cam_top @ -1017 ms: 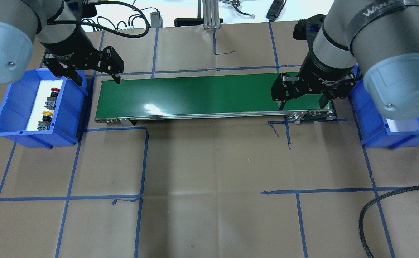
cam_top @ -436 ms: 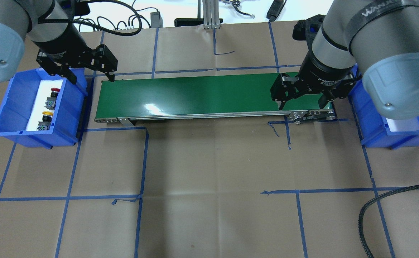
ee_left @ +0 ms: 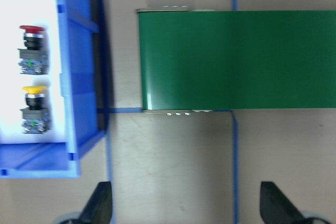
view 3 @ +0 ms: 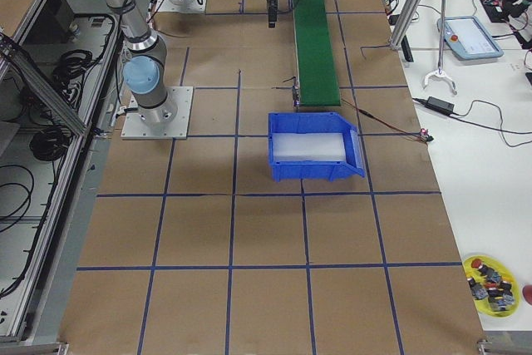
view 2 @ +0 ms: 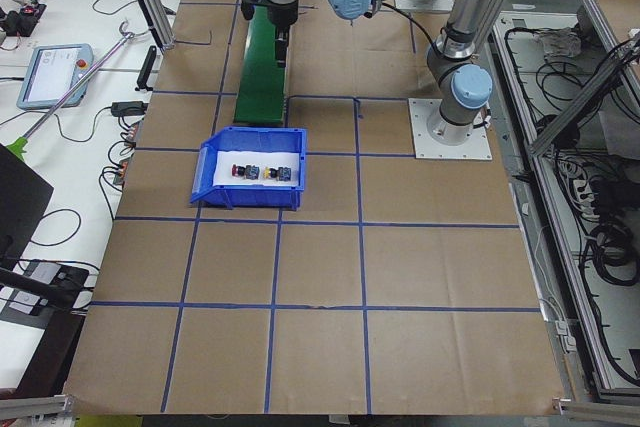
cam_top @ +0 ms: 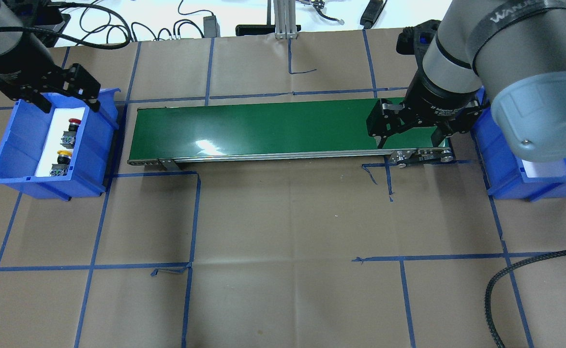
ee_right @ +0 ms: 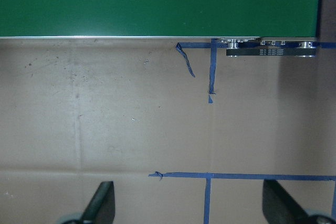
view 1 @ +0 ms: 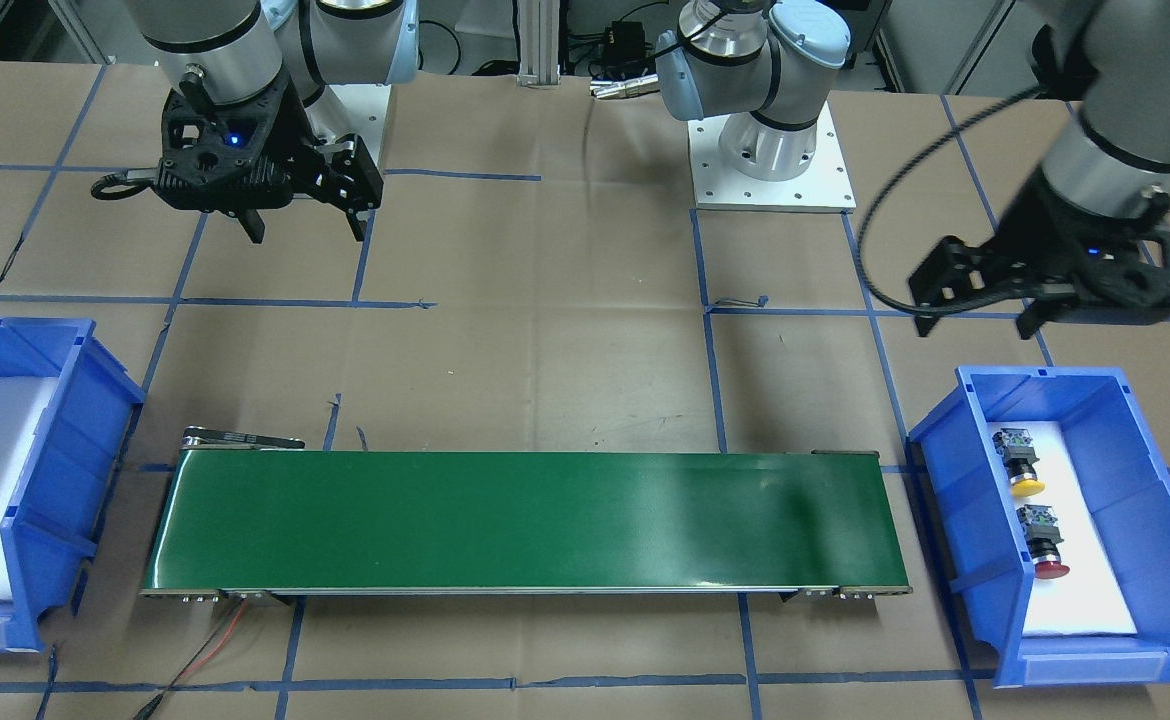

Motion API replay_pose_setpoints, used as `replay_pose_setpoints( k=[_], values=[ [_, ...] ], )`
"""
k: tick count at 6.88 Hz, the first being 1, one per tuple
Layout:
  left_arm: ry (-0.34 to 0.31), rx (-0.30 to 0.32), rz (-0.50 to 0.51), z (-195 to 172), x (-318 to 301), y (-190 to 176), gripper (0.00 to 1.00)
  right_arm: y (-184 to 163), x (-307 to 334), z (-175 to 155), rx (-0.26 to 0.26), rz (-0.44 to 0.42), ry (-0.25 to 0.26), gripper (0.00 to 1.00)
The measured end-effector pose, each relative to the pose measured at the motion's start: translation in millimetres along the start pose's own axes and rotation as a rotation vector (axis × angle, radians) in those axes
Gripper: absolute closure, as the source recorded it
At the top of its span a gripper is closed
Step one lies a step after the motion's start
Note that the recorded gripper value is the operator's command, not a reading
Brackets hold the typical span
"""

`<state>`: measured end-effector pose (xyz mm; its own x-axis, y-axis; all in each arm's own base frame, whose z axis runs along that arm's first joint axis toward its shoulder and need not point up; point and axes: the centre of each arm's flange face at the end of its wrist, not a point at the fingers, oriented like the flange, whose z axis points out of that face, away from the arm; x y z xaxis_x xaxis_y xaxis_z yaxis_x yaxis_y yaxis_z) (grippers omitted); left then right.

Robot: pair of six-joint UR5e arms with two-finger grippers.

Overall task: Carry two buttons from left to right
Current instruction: 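Move the left gripper over the blue bin beside it, then lower the left gripper and grasp the yellow-capped button switch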

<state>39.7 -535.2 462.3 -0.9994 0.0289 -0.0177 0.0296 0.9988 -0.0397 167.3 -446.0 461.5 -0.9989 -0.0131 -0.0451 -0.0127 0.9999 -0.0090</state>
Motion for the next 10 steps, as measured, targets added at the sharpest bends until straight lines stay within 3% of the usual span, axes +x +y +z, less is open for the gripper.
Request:
replay_pose_setpoints(
  k=[4,10],
  values=[
    [0.018,-0.045,-0.004,42.5,-149.2,15.8,0.0,-0.1,-0.1,-0.2,0.001,0.001,-0.001,0.0],
    [-0.011,0.021,0.01,167.5,-172.3,-10.5,0.0,-1.6,4.8,-4.7,0.012,0.012,-0.001,0.0]
  ],
)
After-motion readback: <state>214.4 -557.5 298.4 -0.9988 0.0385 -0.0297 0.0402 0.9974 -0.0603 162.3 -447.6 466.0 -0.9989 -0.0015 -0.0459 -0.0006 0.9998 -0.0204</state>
